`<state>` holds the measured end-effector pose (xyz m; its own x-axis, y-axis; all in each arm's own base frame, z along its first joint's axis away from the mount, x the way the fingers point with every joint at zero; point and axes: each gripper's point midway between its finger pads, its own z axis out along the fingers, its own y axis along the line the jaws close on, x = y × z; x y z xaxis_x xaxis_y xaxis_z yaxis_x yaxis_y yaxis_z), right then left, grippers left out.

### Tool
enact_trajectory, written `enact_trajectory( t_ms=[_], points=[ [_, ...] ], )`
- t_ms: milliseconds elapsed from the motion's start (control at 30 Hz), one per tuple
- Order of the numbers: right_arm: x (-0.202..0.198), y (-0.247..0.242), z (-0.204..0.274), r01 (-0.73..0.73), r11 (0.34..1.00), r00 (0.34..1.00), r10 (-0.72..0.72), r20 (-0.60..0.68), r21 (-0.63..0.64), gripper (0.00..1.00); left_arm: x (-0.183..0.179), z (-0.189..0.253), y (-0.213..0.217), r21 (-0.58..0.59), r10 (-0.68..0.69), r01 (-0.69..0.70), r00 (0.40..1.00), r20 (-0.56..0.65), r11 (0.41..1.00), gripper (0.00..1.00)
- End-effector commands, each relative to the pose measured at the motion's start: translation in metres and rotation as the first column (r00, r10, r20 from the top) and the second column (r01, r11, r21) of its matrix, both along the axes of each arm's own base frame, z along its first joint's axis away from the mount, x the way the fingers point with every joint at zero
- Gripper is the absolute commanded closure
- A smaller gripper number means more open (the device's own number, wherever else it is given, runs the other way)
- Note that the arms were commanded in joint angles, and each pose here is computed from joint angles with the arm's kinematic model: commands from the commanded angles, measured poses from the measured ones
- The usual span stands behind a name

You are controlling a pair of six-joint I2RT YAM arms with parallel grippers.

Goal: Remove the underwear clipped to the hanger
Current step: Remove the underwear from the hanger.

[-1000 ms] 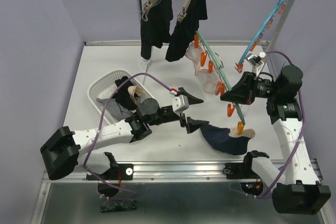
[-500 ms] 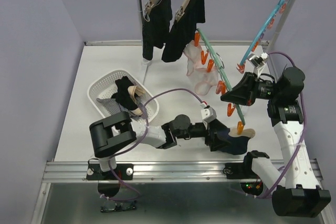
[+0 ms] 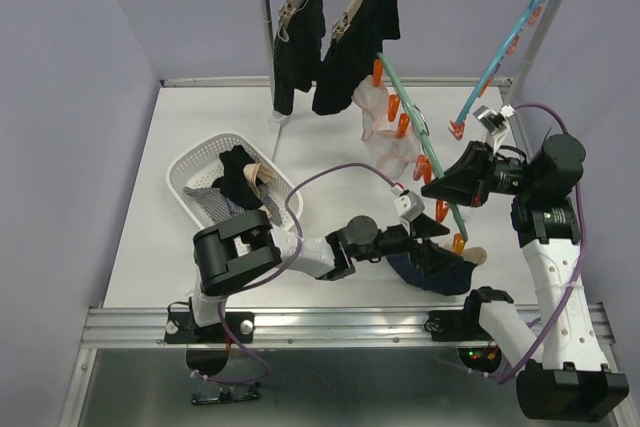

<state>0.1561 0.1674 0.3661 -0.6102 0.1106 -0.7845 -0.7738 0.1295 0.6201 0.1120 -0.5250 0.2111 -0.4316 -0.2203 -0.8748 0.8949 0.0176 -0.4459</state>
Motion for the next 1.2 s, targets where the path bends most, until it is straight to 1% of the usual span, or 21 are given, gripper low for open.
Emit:
enact_trajectory(
  t_ms=[0, 167, 233, 367, 433, 500, 567, 600, 700, 733, 767, 800, 867, 900, 1000, 1033, 1067, 1167],
  points=[
    [-0.003, -0.001, 0.005, 0.007, 1.0, 0.991, -0.005, 0.133, -0.013, 0.99, 0.003, 0.074, -0.003, -0.257, 0.04, -0.017, 0.996, 0.084, 0.966, 0.05],
    [-0.004, -0.002, 0.005, 0.006, 1.0, 0.992, -0.005, 0.129, -0.013, 0.99, 0.007, 0.073, -0.011, -0.244, 0.05, -0.025, 0.994, 0.096, 0.969, 0.08],
    [-0.004, -0.002, 0.005, 0.006, 1.0, 0.991, -0.005, 0.132, -0.013, 0.99, 0.007, 0.075, -0.012, -0.247, 0.052, -0.024, 0.993, 0.108, 0.969, 0.12],
    [-0.004, -0.002, 0.004, 0.006, 1.0, 0.991, -0.005, 0.13, -0.013, 0.99, 0.005, 0.078, -0.016, -0.239, 0.036, -0.004, 0.991, 0.129, 0.971, 0.26],
    [-0.004, -0.002, 0.006, 0.007, 1.0, 0.991, -0.005, 0.135, -0.014, 0.99, 0.002, 0.081, -0.015, -0.244, 0.024, 0.01, 0.99, 0.136, 0.97, 0.56],
    [-0.004, -0.002, 0.006, 0.005, 1.0, 0.991, -0.003, 0.135, -0.014, 0.99, 0.002, 0.084, -0.013, -0.253, 0.027, 0.009, 0.99, 0.139, 0.967, 0.88],
    [-0.005, -0.002, 0.005, 0.005, 1.0, 0.991, -0.003, 0.135, -0.014, 0.99, 0.001, 0.083, -0.011, -0.253, 0.029, 0.007, 0.99, 0.14, 0.967, 0.98],
    [-0.005, -0.002, 0.006, 0.005, 1.0, 0.99, -0.003, 0.138, -0.015, 0.99, 0.001, 0.085, -0.008, -0.259, 0.035, 0.004, 0.989, 0.144, 0.966, 1.0],
    [-0.005, -0.002, 0.007, 0.004, 1.0, 0.99, -0.001, 0.144, -0.016, 0.99, 0.001, 0.088, -0.003, -0.262, 0.046, -0.004, 0.987, 0.157, 0.965, 0.99],
    [-0.005, -0.002, 0.008, 0.002, 1.0, 0.989, 0.0, 0.148, -0.016, 0.99, 0.001, 0.089, -0.001, -0.263, 0.049, -0.005, 0.986, 0.161, 0.965, 0.93],
    [-0.004, -0.002, 0.009, 0.001, 1.0, 0.989, 0.002, 0.148, -0.017, 0.99, 0.0, 0.089, 0.001, -0.26, 0.051, -0.006, 0.985, 0.166, 0.966, 0.75],
    [-0.004, -0.002, 0.01, -0.002, 1.0, 0.988, 0.005, 0.155, -0.018, 0.99, 0.0, 0.094, 0.005, -0.267, 0.057, -0.008, 0.983, 0.173, 0.964, 0.66],
    [-0.004, -0.002, 0.014, -0.008, 1.0, 0.985, 0.011, 0.17, -0.021, 0.99, -0.001, 0.089, 0.01, -0.247, 0.066, -0.017, 0.979, 0.191, 0.969, 0.52],
    [-0.002, -0.003, 0.015, -0.009, 1.0, 0.986, 0.013, 0.169, -0.022, 0.99, -0.001, 0.088, 0.013, -0.24, 0.069, -0.02, 0.978, 0.199, 0.971, 0.42],
    [-0.001, -0.003, 0.016, -0.015, 1.0, 0.984, 0.019, 0.176, -0.024, 0.99, -0.004, 0.082, 0.025, -0.204, 0.077, -0.026, 0.967, 0.244, 0.979, 0.28],
    [0.0, -0.003, 0.016, -0.016, 1.0, 0.984, 0.02, 0.178, -0.025, 0.99, -0.007, 0.079, 0.032, -0.181, 0.072, -0.023, 0.961, 0.267, 0.983, 0.25],
    [0.001, -0.003, 0.016, -0.016, 1.0, 0.984, 0.02, 0.178, -0.025, 0.99, -0.008, 0.077, 0.036, -0.168, 0.071, -0.024, 0.958, 0.28, 0.985, 0.19],
    [0.003, -0.003, 0.015, -0.016, 1.0, 0.985, 0.02, 0.173, -0.025, 0.99, -0.013, 0.067, 0.05, -0.116, 0.057, -0.021, 0.946, 0.321, 0.993, 0.15]
  ],
)
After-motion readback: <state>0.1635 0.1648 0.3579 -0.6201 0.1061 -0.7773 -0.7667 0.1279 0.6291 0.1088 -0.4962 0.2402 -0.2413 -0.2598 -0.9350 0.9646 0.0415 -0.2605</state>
